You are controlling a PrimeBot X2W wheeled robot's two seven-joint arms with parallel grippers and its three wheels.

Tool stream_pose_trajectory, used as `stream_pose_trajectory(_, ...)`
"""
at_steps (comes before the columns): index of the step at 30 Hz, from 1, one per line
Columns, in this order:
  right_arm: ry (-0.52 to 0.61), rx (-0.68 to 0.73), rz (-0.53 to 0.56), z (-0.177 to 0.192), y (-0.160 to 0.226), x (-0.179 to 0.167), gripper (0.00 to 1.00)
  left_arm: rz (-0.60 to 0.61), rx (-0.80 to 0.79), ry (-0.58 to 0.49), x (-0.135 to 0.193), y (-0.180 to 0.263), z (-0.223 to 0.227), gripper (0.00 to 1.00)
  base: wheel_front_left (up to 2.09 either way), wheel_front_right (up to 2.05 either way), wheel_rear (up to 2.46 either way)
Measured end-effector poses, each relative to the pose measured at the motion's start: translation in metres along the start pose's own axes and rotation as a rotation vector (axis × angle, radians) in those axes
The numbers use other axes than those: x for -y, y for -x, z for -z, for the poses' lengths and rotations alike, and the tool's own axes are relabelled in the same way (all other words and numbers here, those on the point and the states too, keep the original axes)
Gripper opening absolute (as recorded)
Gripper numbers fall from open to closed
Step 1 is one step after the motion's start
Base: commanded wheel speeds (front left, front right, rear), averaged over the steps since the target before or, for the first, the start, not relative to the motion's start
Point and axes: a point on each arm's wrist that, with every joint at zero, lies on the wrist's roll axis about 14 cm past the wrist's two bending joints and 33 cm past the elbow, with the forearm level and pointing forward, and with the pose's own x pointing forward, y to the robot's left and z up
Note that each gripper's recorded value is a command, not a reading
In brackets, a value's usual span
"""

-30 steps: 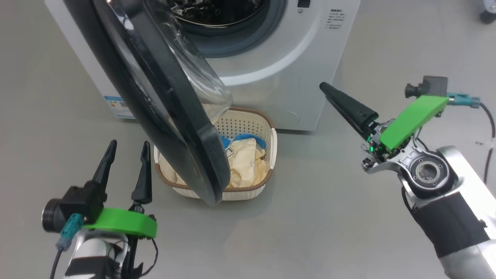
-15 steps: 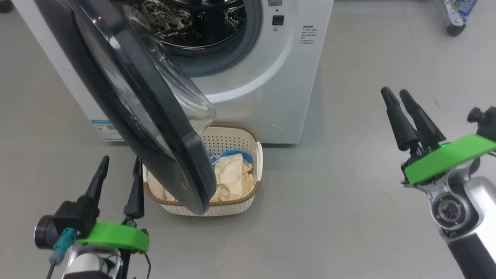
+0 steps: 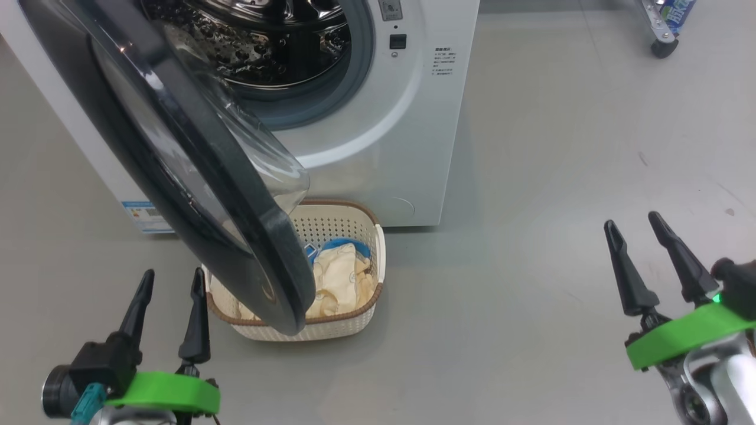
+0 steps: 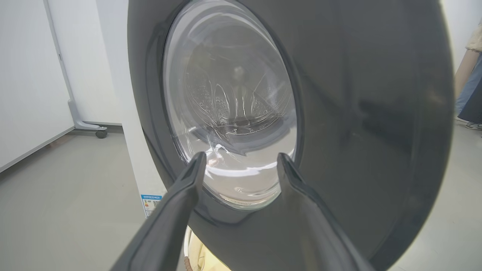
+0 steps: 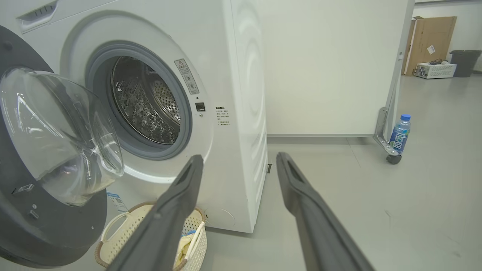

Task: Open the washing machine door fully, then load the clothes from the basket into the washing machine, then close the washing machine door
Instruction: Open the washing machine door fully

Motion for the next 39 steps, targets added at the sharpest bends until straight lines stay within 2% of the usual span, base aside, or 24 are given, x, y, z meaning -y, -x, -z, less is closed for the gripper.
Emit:
stream_pose_trajectory(10, 0.083, -0.042, 0.114, 0.019, 0.032, 0.016, 1.0, -0.036, 0.001, 0.007, -0.003, 0.009, 0.001, 1.0, 0.0, 0.0, 0.0)
stream_pose_trajectory(15, 0.09, -0.047, 0.143, 0.021, 0.037, 0.02, 1.0, -0.054, -0.01, 0.009, -0.006, 0.014, 0.004, 1.0, 0.0, 0.0, 0.0)
stream_pose_trajectory(39, 0.082, -0.093, 0.138, 0.038, 0.036, 0.015, 1.0, -0.096, -0.024, 0.019, -0.013, 0.019, 0.009, 1.0, 0.0, 0.0, 0.0)
